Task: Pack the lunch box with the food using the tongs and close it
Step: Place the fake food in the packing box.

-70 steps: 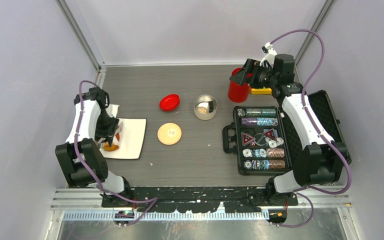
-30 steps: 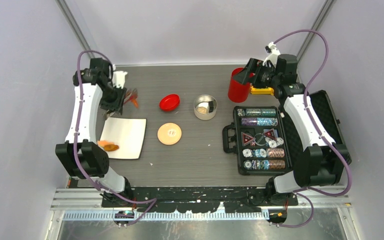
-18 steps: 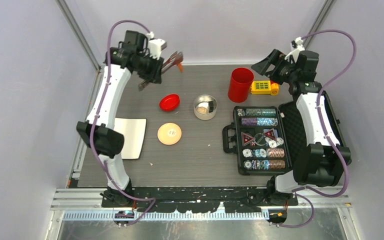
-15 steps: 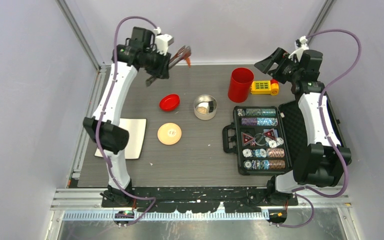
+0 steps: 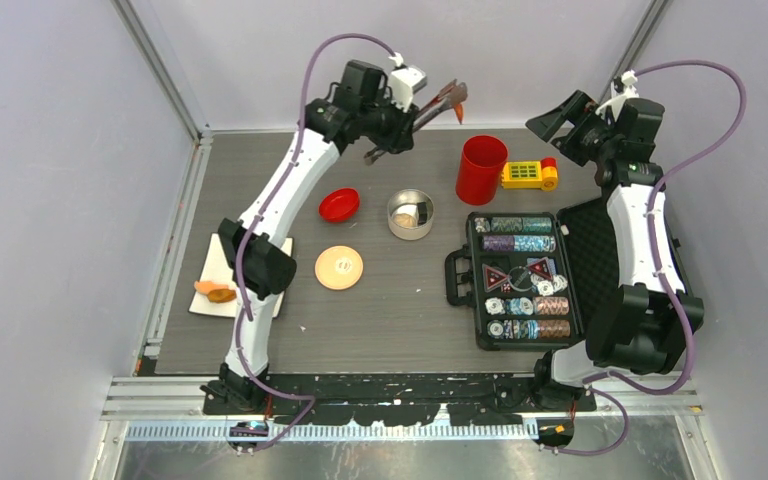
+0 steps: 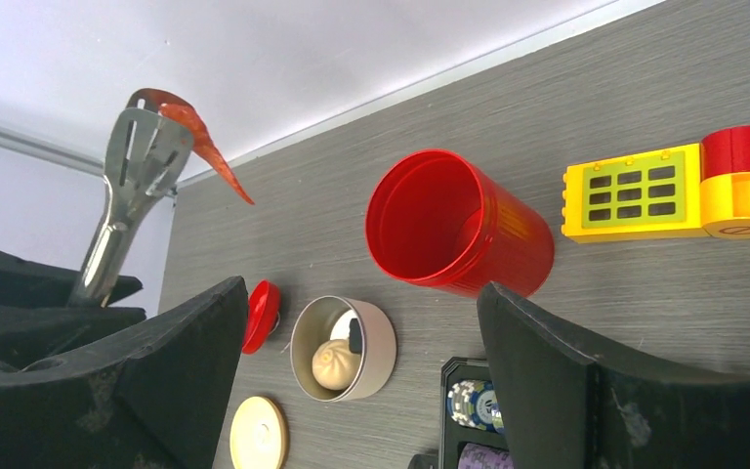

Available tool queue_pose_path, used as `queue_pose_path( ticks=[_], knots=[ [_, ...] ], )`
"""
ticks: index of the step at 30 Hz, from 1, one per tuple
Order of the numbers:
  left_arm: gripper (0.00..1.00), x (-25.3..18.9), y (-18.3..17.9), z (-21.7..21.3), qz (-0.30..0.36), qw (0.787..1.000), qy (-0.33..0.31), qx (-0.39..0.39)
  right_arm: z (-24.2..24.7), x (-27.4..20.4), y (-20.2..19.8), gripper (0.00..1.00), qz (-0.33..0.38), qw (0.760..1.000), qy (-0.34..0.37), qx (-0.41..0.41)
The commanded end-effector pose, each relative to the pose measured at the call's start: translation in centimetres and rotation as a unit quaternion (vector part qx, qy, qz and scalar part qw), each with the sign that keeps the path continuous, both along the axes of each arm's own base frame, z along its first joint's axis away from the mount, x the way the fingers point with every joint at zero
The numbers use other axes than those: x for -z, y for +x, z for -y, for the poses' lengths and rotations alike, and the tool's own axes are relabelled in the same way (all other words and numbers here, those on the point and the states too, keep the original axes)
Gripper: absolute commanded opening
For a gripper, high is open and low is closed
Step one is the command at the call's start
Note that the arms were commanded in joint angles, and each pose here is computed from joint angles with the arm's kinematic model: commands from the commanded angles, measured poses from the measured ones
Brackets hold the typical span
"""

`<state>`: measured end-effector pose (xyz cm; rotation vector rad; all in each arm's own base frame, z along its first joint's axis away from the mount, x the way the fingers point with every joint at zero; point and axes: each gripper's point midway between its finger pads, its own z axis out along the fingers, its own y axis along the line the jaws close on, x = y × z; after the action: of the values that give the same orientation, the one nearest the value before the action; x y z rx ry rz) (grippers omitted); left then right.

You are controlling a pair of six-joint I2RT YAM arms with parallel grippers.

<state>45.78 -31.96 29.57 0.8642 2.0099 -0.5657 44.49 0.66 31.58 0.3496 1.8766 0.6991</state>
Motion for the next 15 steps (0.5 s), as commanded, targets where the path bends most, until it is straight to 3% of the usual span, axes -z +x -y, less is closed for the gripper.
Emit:
queue_pose_path(
  ticks=[1,15],
  knots=[
    [0.23,-3.4,1.9,2.6,0.103,0.995,-0.012,0.015,1.1,-3.1,0.7,0.91,0.044,0.999,-0.006,0.016],
    [0.24,2.4,1.3,7.4,0.102,0.991,0.031,0.076,1.8,-2.3,0.6,0.92,0.034,0.999,0.003,0.022]
  ],
)
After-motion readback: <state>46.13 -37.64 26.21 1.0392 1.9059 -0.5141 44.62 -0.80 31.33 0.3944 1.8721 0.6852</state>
